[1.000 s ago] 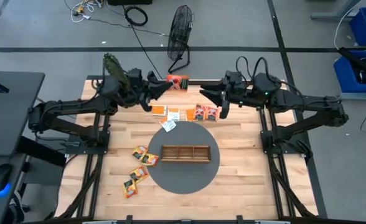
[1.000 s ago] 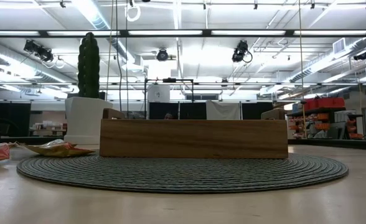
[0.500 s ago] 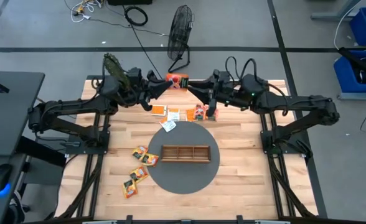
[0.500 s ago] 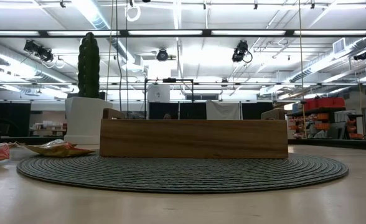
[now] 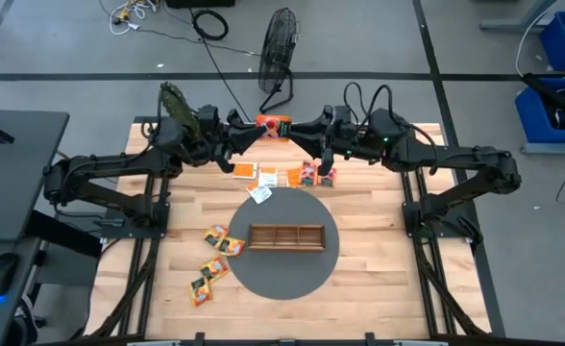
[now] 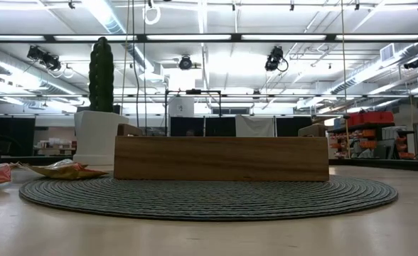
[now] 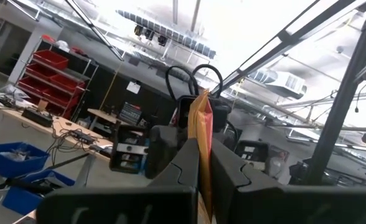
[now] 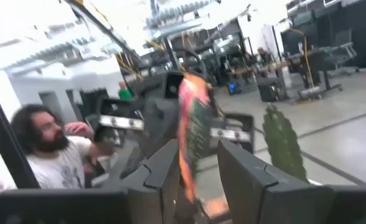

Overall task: Pick & Place Tea
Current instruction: Put the red tea bag into the right section of the wooden organizer

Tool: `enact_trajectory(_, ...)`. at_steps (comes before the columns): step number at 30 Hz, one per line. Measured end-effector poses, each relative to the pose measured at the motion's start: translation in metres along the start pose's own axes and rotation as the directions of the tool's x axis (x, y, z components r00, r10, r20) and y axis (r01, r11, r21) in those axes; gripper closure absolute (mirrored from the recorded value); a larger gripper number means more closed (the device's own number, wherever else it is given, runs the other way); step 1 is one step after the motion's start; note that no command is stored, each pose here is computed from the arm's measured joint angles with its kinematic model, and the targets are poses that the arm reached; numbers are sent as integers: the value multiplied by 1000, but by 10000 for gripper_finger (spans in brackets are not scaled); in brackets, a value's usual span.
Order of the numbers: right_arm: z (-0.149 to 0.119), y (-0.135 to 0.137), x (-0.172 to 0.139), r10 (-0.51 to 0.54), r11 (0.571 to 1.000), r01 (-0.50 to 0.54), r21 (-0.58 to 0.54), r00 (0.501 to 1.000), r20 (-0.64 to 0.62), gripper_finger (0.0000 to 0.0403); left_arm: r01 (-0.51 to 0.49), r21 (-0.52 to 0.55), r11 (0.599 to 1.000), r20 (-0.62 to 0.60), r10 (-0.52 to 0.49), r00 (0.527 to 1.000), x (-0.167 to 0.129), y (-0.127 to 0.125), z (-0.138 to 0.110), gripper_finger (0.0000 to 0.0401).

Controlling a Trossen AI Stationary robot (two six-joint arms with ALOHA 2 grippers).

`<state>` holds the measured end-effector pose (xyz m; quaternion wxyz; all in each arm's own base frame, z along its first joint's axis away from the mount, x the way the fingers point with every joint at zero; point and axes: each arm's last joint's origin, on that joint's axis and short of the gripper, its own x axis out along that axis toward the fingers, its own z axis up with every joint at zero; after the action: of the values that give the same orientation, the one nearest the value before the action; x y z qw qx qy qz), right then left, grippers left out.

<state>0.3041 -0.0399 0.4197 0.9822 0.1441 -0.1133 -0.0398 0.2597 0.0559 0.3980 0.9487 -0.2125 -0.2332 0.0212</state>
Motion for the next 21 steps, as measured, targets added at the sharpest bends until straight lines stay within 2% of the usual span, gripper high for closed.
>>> enact_trajectory(7,-4,-1,4,27,999,-26,18,1000,-3,300,-9,-1,1000,-7,9,1000,0,2,0,385)
enact_trajectory(13,-3,-1,4,34,999,-34,15,999,-3,390,-9,-1,1000,-10,9,1000,0,2,0,385)
enact_trajectory(17,-2,-3,4,36,999,-36,32,999,-4,397,-10,-1,1000,-9,10,1000,0,2,0,379)
enact_trajectory(21,4,-4,-3,33,999,-33,39,999,-4,400,-20,1,1000,-11,20,1000,0,2,-1,352)
